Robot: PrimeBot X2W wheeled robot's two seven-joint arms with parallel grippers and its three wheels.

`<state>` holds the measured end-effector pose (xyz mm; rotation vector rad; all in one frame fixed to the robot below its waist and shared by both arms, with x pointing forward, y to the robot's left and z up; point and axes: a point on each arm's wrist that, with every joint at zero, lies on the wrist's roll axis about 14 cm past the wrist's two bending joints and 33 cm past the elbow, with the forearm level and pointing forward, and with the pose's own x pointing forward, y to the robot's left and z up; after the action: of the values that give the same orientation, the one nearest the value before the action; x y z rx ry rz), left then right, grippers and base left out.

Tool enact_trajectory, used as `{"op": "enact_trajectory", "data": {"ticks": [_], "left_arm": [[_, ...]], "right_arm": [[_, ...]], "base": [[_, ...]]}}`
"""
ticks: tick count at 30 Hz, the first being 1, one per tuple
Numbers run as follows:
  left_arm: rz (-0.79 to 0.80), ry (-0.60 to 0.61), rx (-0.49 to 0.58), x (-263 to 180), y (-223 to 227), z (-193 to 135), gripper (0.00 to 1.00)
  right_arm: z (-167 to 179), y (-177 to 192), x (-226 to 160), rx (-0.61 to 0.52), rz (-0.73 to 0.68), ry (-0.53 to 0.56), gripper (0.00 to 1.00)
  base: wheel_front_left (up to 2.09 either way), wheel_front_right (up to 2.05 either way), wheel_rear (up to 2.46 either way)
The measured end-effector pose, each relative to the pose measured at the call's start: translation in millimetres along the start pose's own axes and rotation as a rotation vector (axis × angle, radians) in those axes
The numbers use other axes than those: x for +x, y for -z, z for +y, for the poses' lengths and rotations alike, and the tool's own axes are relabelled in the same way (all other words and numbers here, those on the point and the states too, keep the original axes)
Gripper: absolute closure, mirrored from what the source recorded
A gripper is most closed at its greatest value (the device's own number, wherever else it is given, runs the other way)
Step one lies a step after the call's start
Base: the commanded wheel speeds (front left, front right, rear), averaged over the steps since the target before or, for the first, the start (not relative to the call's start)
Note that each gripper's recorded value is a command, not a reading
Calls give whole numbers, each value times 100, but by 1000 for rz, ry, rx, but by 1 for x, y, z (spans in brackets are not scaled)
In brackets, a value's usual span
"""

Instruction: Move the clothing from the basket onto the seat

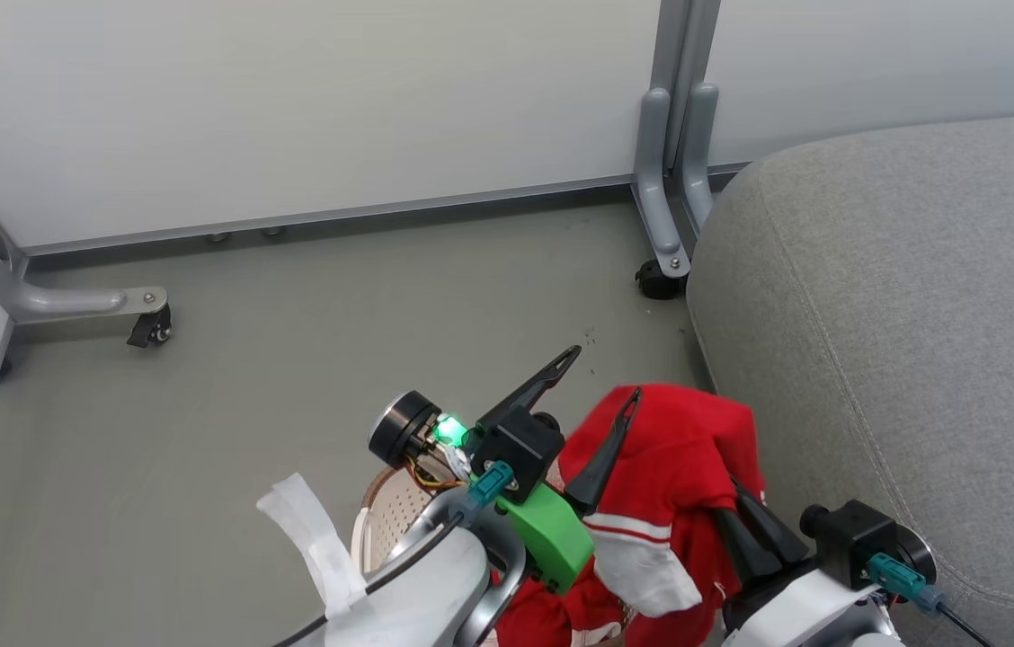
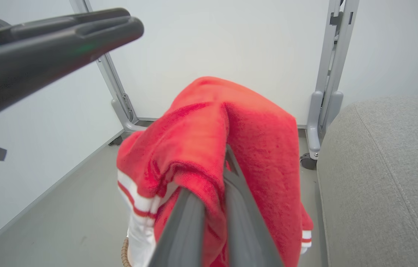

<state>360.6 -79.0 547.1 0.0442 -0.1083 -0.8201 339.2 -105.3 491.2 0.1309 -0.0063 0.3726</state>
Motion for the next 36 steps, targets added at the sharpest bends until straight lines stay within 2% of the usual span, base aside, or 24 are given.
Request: {"op": "enact_trajectory", "data": {"ticks": [26, 36], "left_arm": [[17, -12, -19, 1, 7, 4, 0], [53, 7, -91, 2, 28, -1, 0]], "right_arm": [[-5, 2, 0, -1, 7, 13, 100], [-59, -27, -20, -13, -79, 189, 100]], "base": [[0, 0, 0], [0, 0, 0]]}}
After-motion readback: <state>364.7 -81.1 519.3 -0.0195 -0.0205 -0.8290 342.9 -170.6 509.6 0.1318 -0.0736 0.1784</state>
